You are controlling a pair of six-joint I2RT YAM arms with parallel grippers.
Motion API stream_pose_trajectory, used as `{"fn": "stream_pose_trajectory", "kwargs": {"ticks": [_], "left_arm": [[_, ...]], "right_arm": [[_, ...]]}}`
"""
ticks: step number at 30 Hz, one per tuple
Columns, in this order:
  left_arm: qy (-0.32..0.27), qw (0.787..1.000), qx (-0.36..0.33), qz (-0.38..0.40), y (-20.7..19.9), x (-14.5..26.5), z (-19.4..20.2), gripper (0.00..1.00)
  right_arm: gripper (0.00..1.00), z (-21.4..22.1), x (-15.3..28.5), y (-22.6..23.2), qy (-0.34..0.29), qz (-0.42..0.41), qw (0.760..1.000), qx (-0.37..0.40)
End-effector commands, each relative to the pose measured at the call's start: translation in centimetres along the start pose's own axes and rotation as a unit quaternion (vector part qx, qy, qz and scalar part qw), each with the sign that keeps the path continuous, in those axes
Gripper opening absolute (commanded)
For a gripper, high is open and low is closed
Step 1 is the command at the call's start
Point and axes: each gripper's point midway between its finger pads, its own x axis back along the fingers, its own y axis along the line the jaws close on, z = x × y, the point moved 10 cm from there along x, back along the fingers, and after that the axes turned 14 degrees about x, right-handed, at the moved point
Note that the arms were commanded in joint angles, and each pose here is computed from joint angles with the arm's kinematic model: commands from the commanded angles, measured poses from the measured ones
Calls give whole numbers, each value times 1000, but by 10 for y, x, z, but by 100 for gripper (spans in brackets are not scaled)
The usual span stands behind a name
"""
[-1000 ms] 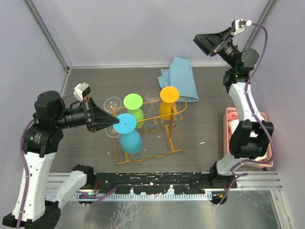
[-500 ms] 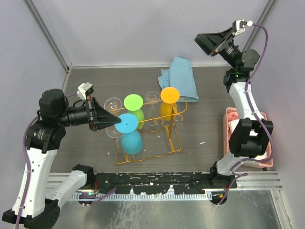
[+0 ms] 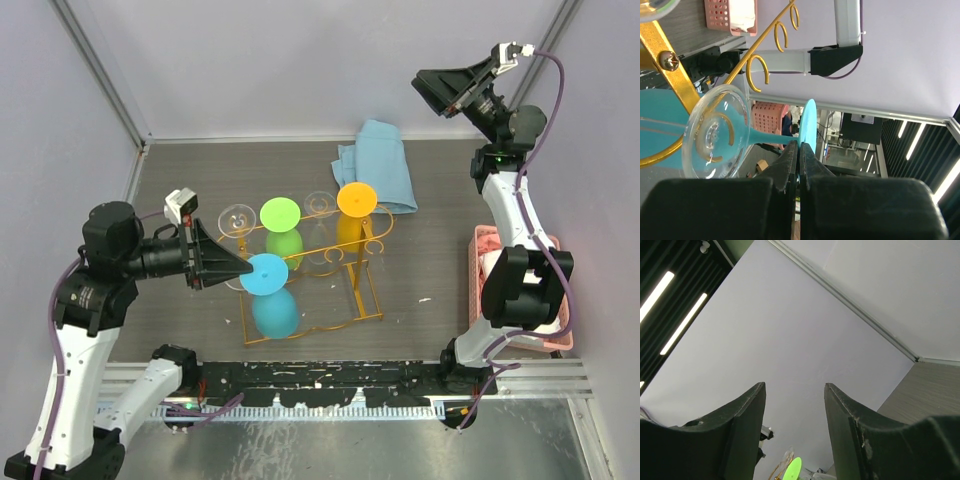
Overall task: Place the wine glass upside down on the wine glass rack
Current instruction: Turn the wine glass upside down at the wine rack.
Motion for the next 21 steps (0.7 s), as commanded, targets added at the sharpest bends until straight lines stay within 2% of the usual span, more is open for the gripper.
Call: {"fn": "stream_pose_trajectory", "kwargs": {"ticks": [1, 10, 21], "left_arm": [[19, 1000, -22, 10, -4, 3, 6, 0], [3, 1000, -28, 0, -3, -3, 0, 0], [13, 999, -37, -12, -3, -16, -6, 0]], "right_arm": [[56, -3, 3, 7, -13, -24, 999, 22], [56, -6, 3, 6, -16, -24, 999, 21], [56, -5, 4, 1, -16, -22, 999, 16]]}}
